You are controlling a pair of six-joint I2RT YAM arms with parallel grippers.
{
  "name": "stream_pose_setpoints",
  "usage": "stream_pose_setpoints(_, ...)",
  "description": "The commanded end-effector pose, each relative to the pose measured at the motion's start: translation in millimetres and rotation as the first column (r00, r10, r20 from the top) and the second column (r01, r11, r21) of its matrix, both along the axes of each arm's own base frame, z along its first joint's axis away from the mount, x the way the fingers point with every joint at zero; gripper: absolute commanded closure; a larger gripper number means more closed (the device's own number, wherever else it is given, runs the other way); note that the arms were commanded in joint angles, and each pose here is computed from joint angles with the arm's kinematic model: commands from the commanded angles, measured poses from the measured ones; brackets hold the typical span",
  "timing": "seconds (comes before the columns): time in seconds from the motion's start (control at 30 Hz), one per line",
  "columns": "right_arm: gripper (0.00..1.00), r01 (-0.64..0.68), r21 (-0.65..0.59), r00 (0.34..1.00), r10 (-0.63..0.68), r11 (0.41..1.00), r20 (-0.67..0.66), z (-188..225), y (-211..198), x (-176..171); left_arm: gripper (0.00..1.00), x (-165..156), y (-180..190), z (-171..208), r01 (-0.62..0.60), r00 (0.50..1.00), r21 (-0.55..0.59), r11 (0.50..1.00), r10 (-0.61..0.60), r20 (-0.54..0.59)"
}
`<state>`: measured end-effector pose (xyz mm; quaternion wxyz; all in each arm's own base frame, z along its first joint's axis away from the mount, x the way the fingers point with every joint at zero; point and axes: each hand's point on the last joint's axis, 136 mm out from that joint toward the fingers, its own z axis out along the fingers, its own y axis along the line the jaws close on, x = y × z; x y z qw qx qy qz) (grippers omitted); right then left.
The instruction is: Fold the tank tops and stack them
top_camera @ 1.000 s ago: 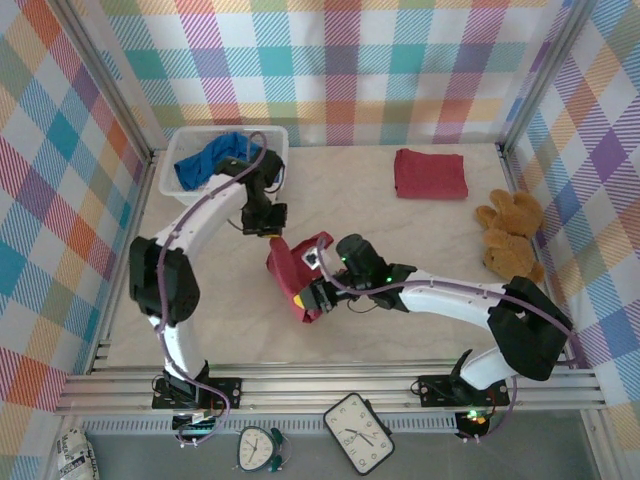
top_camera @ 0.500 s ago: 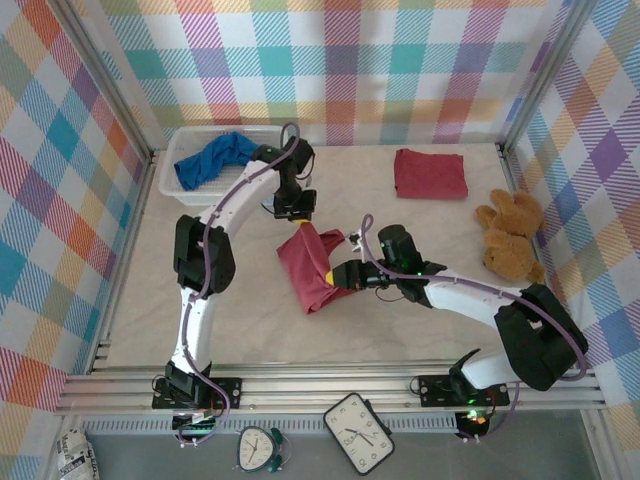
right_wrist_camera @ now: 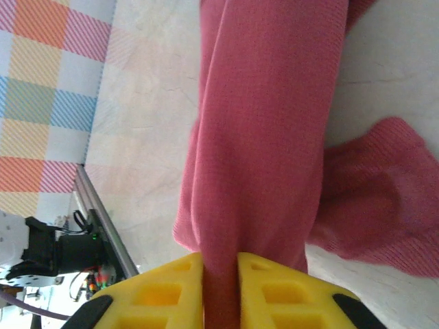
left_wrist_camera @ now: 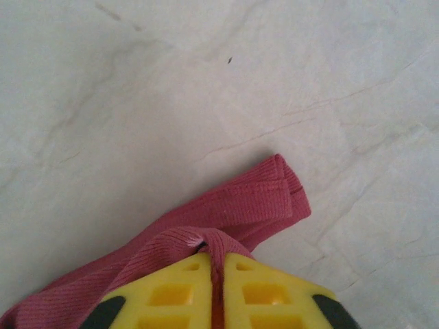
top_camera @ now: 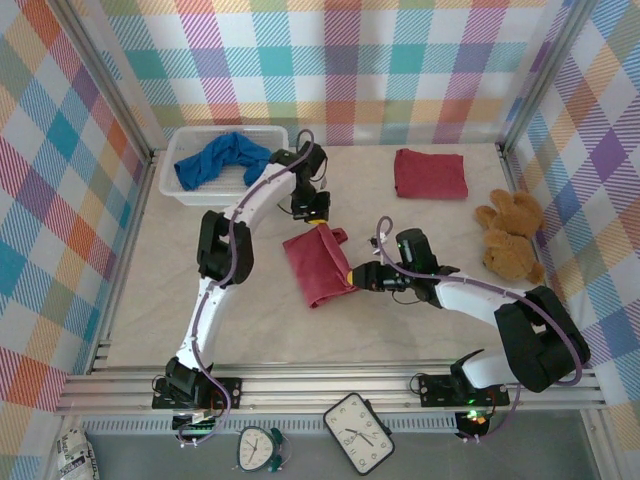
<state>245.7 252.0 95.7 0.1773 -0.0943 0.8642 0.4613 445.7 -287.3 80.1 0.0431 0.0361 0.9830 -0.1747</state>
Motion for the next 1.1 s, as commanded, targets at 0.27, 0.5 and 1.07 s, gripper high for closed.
stream_pose_setpoints(0.27, 0.76, 0.098, -0.180, 0.995, -0.093, 0.979, 0.039, -35.6, -38.8, 26.8, 0.60, 29.5, -24.3, 43.0, 0.022, 0.988, -0.106, 0.994, -0.005, 0.157)
stream_pose_setpoints(0.5, 0.68, 0.162, -0.257, 0.980, -0.126, 0.953, 0.153, -7.6, -57.4, 34.2, 0.56, 12.7, 18.6, 52.1, 0.020, 0.989, 0.050, 0.999, -0.027, 0.143)
stream_pose_setpoints(1.07, 0.55, -0.026, -0.291, 0.981, 0.082, 0.956, 0.179, -27.4, 34.8, 3.8, 0.55, -60.3, 106.7, -39.5, -0.073, 0.995, 0.160, 0.984, 0.082, -0.054)
